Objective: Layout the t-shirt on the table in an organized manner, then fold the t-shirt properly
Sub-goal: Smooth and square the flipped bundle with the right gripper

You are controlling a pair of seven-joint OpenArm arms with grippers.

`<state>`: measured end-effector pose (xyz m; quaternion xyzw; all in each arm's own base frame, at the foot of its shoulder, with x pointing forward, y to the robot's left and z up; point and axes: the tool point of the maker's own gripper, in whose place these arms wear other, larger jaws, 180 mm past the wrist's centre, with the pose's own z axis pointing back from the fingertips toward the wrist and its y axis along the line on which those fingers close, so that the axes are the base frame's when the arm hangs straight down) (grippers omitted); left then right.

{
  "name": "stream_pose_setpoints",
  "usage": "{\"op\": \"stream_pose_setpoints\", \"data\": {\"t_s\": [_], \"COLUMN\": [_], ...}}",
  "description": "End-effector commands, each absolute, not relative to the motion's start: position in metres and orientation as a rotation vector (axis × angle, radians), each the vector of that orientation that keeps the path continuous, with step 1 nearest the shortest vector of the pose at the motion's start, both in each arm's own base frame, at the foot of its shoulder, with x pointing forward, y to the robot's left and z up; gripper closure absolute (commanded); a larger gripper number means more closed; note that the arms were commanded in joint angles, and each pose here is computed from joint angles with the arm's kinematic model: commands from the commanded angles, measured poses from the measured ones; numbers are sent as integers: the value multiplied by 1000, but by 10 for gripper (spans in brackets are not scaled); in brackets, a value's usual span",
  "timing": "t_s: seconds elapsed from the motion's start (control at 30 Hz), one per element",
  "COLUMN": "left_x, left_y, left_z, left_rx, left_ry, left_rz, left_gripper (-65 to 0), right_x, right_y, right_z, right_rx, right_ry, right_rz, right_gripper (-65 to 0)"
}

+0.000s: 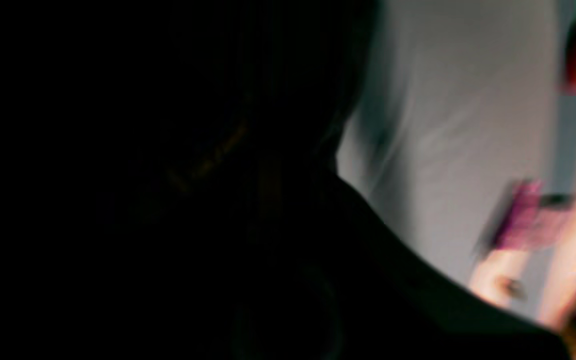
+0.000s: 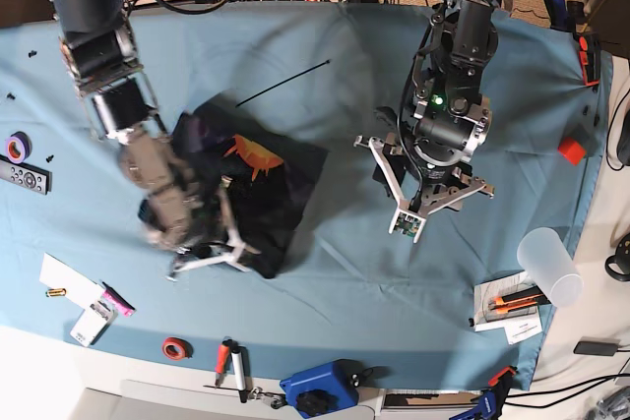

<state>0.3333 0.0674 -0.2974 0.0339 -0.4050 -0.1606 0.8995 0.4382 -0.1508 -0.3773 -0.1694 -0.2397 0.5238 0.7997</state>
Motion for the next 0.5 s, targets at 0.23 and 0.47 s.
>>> {"op": "stream_pose_setpoints", "data": {"t_s": [0.23, 0.47], "left_x": [342, 342], "left_y": [87, 87], "left_z": [-283, -284], "left_rx": [137, 136], "left_ry": [-894, -894], "left_rz": [-289, -289], "left_gripper": [-311, -311], "right_x": [463, 468], "right_y": [-48, -39], "right_z": [-343, -336], "right_rx": [-336, -370], "right_ry": [-727, -749], "right_rz": [1279, 1183], "right_gripper": [0, 0]}}
